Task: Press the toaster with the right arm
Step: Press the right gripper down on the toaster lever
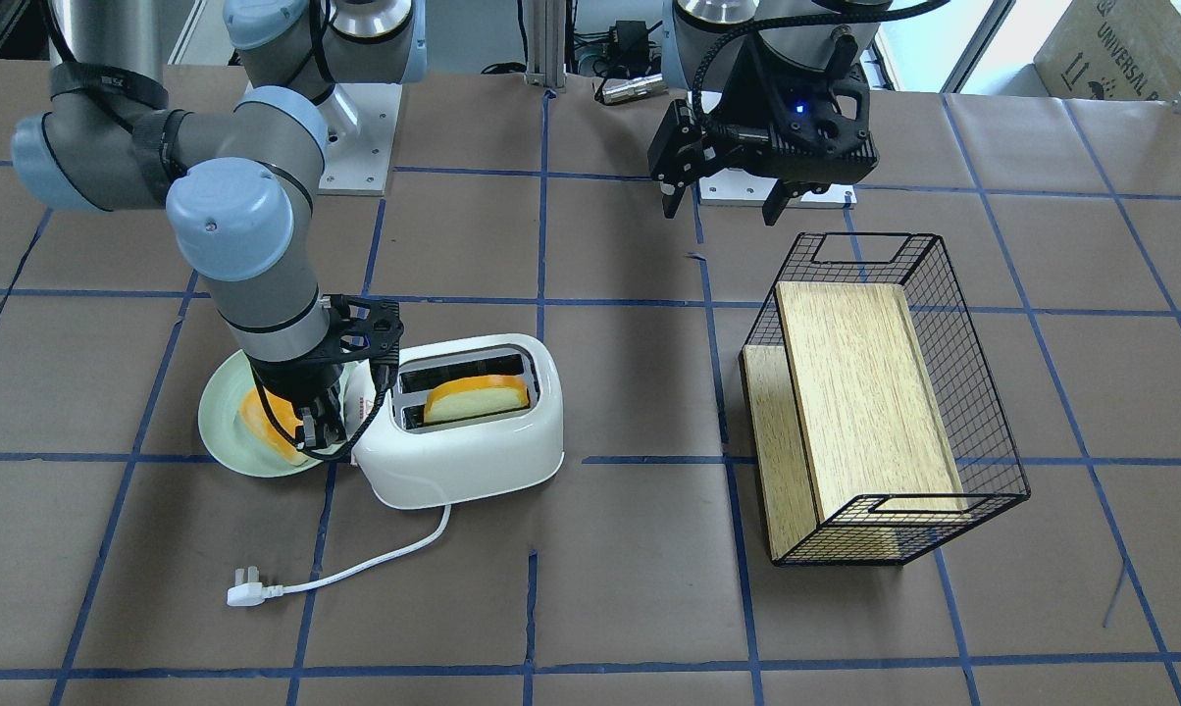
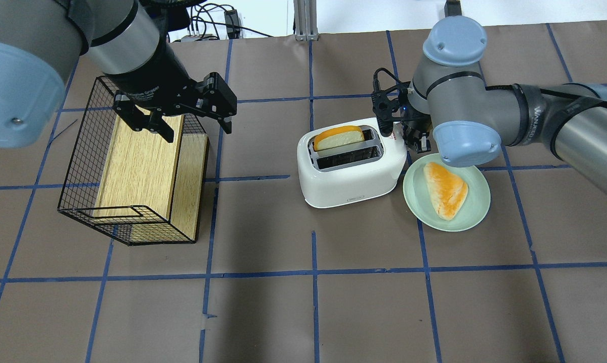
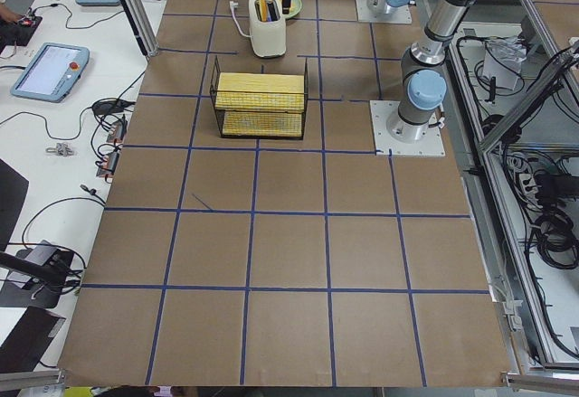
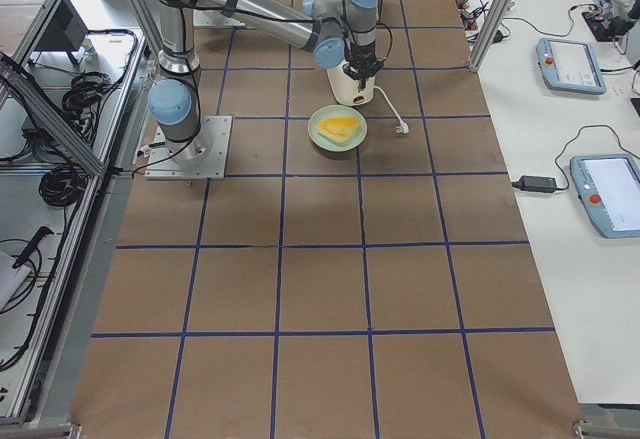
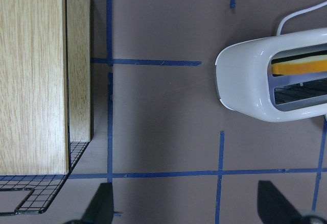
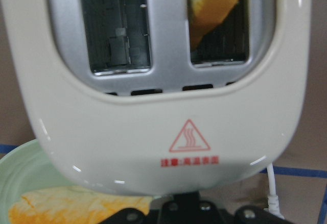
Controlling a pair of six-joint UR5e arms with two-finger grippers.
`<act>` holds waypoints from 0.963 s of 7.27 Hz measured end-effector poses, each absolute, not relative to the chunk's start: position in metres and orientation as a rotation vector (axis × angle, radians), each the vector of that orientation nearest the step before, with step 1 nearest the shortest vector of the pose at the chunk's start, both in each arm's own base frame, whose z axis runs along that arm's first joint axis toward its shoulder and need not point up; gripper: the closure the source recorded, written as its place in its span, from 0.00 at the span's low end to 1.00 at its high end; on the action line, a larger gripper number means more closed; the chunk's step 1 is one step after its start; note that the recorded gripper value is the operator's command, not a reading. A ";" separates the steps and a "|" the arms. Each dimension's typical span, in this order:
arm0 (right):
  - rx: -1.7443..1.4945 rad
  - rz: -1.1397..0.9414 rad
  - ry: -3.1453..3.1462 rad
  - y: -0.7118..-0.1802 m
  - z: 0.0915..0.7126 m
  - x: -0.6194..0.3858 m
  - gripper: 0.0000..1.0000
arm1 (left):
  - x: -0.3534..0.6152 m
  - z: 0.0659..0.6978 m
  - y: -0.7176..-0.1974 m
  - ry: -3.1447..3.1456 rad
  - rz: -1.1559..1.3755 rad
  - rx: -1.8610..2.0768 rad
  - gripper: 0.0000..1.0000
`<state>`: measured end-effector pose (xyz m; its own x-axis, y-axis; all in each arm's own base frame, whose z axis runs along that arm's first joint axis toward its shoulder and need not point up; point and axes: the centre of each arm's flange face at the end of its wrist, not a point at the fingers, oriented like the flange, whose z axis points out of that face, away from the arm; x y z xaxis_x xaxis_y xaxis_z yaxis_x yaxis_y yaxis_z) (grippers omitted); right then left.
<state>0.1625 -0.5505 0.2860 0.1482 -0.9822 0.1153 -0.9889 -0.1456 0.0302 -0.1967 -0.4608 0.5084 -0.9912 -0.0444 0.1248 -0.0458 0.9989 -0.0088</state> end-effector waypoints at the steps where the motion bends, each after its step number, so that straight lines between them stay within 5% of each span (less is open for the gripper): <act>1: 2.309 0.104 -1.980 -0.551 0.282 0.163 0.89 | -0.197 0.508 -0.461 -3.016 0.018 0.068 0.00; 7: 2.311 0.100 -1.982 -0.554 0.272 0.162 0.90 | -0.197 0.508 -0.461 -3.016 0.018 0.068 0.00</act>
